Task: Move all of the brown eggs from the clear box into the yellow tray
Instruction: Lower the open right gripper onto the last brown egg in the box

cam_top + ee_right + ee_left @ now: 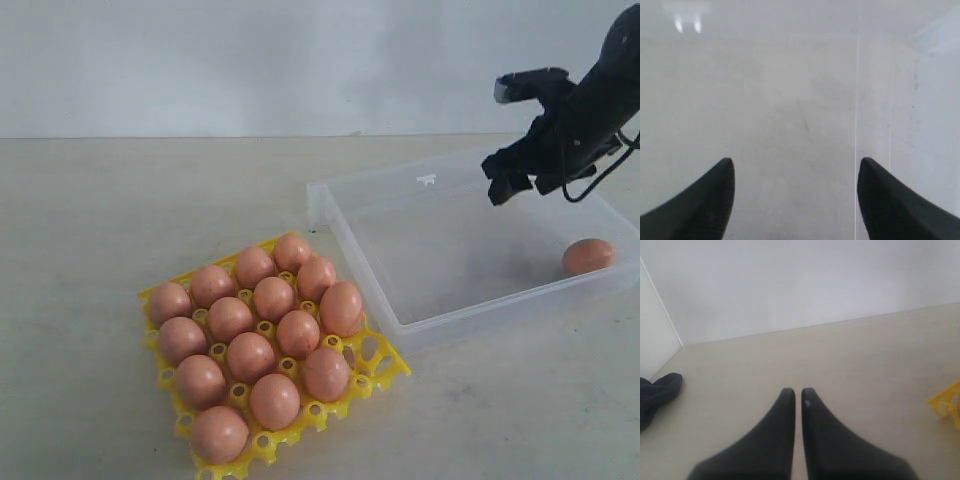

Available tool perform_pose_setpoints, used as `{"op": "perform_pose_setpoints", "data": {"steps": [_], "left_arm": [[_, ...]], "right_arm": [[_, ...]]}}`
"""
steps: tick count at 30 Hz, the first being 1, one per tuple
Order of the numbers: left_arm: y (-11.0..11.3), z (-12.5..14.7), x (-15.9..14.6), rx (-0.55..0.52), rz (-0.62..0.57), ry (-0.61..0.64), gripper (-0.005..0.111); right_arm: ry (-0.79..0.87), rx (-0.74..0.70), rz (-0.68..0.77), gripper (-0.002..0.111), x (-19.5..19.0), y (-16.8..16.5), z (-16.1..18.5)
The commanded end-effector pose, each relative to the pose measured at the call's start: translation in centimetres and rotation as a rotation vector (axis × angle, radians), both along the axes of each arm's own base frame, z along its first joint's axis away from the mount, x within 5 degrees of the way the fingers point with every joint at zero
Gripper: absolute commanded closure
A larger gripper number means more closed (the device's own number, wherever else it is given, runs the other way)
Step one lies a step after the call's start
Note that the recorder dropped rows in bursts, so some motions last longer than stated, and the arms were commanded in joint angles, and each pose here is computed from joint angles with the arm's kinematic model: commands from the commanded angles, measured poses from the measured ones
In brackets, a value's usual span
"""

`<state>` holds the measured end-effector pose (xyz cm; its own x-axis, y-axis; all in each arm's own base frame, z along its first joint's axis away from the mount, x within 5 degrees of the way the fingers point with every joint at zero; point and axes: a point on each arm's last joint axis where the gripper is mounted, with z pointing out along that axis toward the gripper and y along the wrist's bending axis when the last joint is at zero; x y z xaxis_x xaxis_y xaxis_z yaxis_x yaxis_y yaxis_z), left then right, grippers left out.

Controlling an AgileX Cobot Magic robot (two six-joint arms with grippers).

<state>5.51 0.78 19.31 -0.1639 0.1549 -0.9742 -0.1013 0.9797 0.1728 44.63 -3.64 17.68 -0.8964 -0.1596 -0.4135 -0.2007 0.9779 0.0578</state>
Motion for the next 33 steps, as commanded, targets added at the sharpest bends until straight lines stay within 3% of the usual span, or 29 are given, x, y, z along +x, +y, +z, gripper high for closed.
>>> {"op": "perform_pose_setpoints", "data": {"steps": [1,3,6,10,21,27,33], "left_arm": [[0.0,-0.1,0.0,-0.005,-0.004,-0.002,0.103],[0.0,-0.1,0.0,-0.005,-0.004,-0.002,0.103],[0.0,-0.1,0.0,-0.005,-0.004,-0.002,0.103],[0.0,-0.1,0.0,-0.005,-0.004,-0.002,0.103],[0.0,-0.1,0.0,-0.005,-0.004,-0.002,0.103],[0.0,-0.1,0.0,-0.005,-0.004,-0.002,0.103],[0.0,-0.1,0.0,-0.005,-0.004,-0.002,0.103]], "right_arm": [[0.02,0.035,-0.057,0.048,-1.1,0.1,3.3],[0.113,0.006,0.007,0.048,-2.2,0.1,3.6],[0.277,-0.056,0.215,0.048,-4.3,0.1,4.2],[0.296,-0.198,0.447,0.048,-5.0,-0.6,4.9],[0.32,-0.275,0.495,0.048,-4.6,-1.3,3.8],[0.376,-0.238,0.306,0.048,-4.3,-1.5,2.2],[0.397,-0.26,0.309,0.048,-4.2,-1.8,1.5]]}}
